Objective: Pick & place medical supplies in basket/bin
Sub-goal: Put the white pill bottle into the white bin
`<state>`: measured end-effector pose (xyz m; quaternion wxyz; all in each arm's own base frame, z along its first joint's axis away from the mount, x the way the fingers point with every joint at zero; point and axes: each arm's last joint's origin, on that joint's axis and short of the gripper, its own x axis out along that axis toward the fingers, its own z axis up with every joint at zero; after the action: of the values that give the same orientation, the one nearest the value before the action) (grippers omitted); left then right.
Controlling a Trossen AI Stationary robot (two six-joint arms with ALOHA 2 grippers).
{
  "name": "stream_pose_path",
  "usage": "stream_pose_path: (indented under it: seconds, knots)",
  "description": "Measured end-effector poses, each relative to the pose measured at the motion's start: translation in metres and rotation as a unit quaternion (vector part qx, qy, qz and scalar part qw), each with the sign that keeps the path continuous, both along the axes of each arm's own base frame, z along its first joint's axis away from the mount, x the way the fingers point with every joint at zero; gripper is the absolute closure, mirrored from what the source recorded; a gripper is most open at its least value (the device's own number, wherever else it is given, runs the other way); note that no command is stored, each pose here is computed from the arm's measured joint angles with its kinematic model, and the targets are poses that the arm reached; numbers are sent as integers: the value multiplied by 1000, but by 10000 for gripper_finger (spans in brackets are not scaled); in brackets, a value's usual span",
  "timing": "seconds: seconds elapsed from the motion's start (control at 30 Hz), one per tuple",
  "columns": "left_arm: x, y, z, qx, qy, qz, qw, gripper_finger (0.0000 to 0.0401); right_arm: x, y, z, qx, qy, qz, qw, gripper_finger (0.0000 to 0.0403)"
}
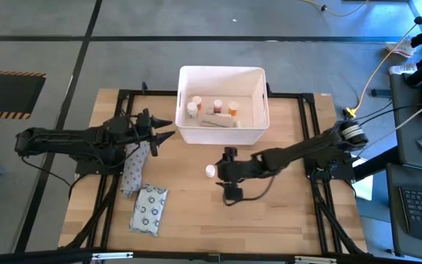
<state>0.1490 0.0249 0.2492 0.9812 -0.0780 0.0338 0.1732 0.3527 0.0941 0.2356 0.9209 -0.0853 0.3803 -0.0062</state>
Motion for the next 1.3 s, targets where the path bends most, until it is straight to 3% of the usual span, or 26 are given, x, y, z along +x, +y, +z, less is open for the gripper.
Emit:
stream_pose_path:
  seconds: [0.23,0.6,1.07,1.3]
  knots:
    - [2,0,-4,-2,14,-1,1000,198,37,-1,-7,-73,86,49,992,72]
    - [3,0,-11,-6,50,-2,999,198,65,-16,-22,-109,156,67,979,102]
    - [3,0,-15,-9,69,-2,998,196,68,-36,-28,-72,169,30,983,105]
    - [3,0,-15,-4,71,-2,997,198,73,-35,-47,-70,188,26,979,105]
